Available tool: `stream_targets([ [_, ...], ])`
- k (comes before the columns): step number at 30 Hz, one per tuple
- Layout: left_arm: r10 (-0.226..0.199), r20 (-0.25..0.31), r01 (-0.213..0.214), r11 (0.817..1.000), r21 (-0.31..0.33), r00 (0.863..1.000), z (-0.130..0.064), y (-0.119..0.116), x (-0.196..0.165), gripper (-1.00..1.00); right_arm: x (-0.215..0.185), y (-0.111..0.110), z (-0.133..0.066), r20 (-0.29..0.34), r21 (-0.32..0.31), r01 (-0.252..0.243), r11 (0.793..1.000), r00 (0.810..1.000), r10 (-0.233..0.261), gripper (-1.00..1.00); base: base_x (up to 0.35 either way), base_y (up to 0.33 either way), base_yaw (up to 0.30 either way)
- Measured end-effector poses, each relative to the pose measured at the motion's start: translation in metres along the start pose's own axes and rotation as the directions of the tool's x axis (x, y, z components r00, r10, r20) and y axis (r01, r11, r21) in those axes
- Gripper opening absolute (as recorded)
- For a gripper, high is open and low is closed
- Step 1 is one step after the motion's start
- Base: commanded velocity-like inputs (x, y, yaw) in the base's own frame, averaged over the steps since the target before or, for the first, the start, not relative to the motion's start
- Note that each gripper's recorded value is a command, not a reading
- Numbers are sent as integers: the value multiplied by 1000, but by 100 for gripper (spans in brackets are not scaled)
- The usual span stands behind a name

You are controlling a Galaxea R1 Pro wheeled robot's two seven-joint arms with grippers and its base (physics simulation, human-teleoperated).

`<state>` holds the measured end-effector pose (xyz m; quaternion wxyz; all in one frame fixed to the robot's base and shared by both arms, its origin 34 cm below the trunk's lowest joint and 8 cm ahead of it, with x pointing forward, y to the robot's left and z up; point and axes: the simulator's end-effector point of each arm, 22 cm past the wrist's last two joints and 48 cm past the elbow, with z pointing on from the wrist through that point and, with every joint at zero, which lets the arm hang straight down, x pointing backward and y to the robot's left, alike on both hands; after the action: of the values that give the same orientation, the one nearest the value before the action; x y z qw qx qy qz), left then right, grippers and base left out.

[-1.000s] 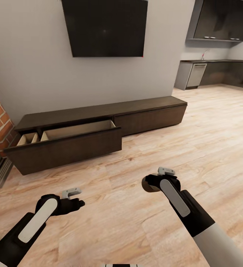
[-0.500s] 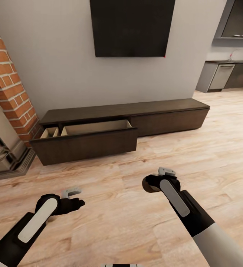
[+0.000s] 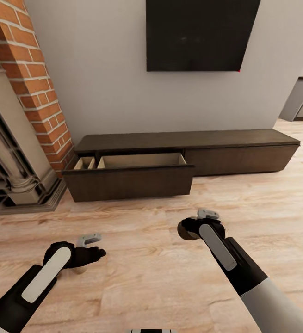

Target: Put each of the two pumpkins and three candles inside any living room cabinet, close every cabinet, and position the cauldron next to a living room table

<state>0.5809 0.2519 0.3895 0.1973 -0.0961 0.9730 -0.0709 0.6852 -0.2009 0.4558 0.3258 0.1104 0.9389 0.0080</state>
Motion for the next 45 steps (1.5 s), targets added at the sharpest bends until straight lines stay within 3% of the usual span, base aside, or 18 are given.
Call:
stream_targets([
  [33,2,-1,-2,1000,-4,1000,0,1,0,100,8,-6,7,-20,18,5,1000,1000,-5,-100,143,69,25],
  [45,2,-1,-2,1000,-5,1000,0,1,0,100,9,-7,7,-23,18,5,1000,1000,-5,-100,94,1,236],
])
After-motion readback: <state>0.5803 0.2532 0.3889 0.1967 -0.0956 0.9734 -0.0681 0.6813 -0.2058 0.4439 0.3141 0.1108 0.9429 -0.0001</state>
